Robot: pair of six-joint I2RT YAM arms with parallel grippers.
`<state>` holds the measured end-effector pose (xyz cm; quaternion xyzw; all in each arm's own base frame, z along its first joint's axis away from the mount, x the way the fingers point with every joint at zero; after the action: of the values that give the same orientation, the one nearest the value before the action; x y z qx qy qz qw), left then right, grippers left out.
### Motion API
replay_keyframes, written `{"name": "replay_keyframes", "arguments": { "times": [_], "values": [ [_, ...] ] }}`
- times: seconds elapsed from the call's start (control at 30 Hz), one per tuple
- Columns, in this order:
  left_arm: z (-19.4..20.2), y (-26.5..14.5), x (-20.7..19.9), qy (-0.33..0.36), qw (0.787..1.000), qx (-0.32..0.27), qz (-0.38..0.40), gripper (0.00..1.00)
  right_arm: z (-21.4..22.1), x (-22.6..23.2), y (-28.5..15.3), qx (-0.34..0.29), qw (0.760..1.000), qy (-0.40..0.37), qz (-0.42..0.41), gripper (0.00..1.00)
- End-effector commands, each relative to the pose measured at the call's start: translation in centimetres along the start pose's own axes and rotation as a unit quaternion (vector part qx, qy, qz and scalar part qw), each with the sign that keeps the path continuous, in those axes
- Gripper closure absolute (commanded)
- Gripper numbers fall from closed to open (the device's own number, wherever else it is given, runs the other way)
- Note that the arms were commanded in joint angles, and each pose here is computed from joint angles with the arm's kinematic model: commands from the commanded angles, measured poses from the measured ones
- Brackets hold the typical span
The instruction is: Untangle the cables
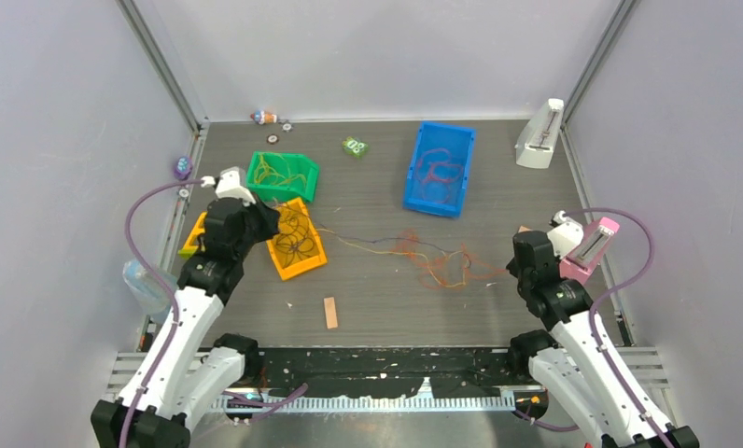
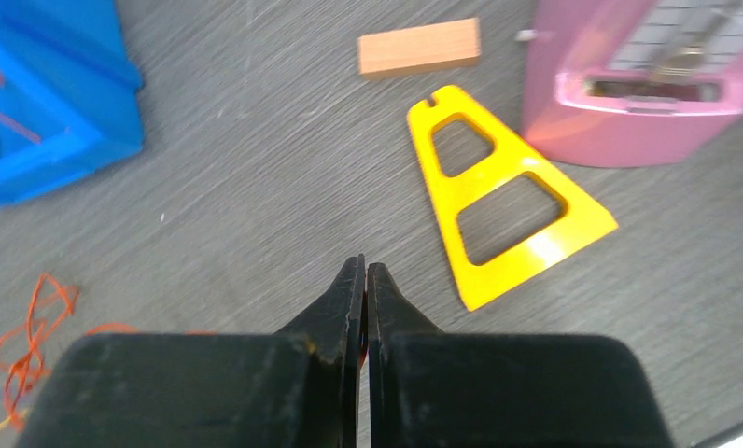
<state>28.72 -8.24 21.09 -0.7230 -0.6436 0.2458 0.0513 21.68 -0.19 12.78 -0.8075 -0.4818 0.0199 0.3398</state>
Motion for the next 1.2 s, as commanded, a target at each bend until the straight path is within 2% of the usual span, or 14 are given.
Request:
{"name": "replay_keyframes", "arguments": {
  "times": [0.0,0.13,0.23,0.27,0.33,0.37,0.47,0.57,0.63,0.67,0.73,0.87,0.93,1.17],
  "values": [
    [-4.9,-2.5,2.9,-0.039,0.995,-0.069,-0.065,1.00,-3.6,-3.0,-1.5,-0.085,0.989,0.081,0.090,0.95],
    [-6.7,-4.7,5.2,-0.077,0.983,-0.119,-0.115,1.00,-4.2,-4.7,-2.4,-0.120,0.977,0.131,0.116,0.95],
    [-7.3,-4.4,3.7,-0.070,0.988,-0.118,-0.072,1.00,-4.1,-3.2,-2.1,-0.115,0.983,0.126,0.065,0.95],
    [-7.6,-4.0,2.3,-0.061,0.991,-0.116,-0.031,1.00,-4.1,-2.6,-2.1,-0.110,0.989,0.092,0.046,0.95],
    [-7.7,-3.3,-1.4,-0.037,0.991,-0.100,0.080,1.00,-3.1,0.7,-1.7,-0.073,0.996,0.032,-0.049,0.95],
    [-7.7,-3.1,-3.1,-0.031,0.988,-0.086,0.127,1.00,-2.6,3.4,-2.1,-0.050,0.991,0.017,-0.125,0.95],
    [-7.8,-3.0,-7.6,0.017,0.978,-0.048,0.200,1.00,-0.3,8.9,-4.0,0.011,0.953,-0.052,-0.297,0.95],
    [-7.8,-3.2,-11.0,0.062,0.969,-0.031,0.238,1.00,1.2,11.1,-4.7,0.052,0.928,-0.076,-0.361,0.92],
    [-8.0,-3.7,-13.4,0.075,0.957,-0.028,0.277,1.00,2.1,11.8,-4.9,0.074,0.916,-0.091,-0.385,0.73],
    [-8.1,-4.0,-14.3,0.081,0.952,-0.026,0.295,1.00,2.2,12.1,-5.1,0.079,0.912,-0.096,-0.391,0.49],
    [-8.4,-4.6,-16.1,0.092,0.940,-0.020,0.329,1.00,2.5,12.4,-5.1,0.087,0.907,-0.109,-0.398,0.33],
    [-9.0,-5.7,-18.6,0.109,0.921,-0.018,0.373,1.00,2.0,13.9,-6.3,0.074,0.887,-0.120,-0.441,0.24],
    [-9.6,-6.3,-19.5,0.111,0.914,-0.021,0.390,1.00,1.3,15.3,-7.6,0.060,0.870,-0.116,-0.476,0.05],
    [-10.7,-8.2,-22.3,0.118,0.885,-0.004,0.450,1.00,0.9,21.2,-13.0,0.010,0.793,-0.163,-0.587,0.02]
  ]
}}
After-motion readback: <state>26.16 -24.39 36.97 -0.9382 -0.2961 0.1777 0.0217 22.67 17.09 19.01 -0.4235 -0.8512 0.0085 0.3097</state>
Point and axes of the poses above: each gripper's point midway between its finger pads, its own y axis out along the fingers, its own x axis along the line the jaws close on, z = x × y, the point moved 1 cm from there along -y, back along the fingers, and after that the axes turned 6 degrees about y, right-handed, at the moved point
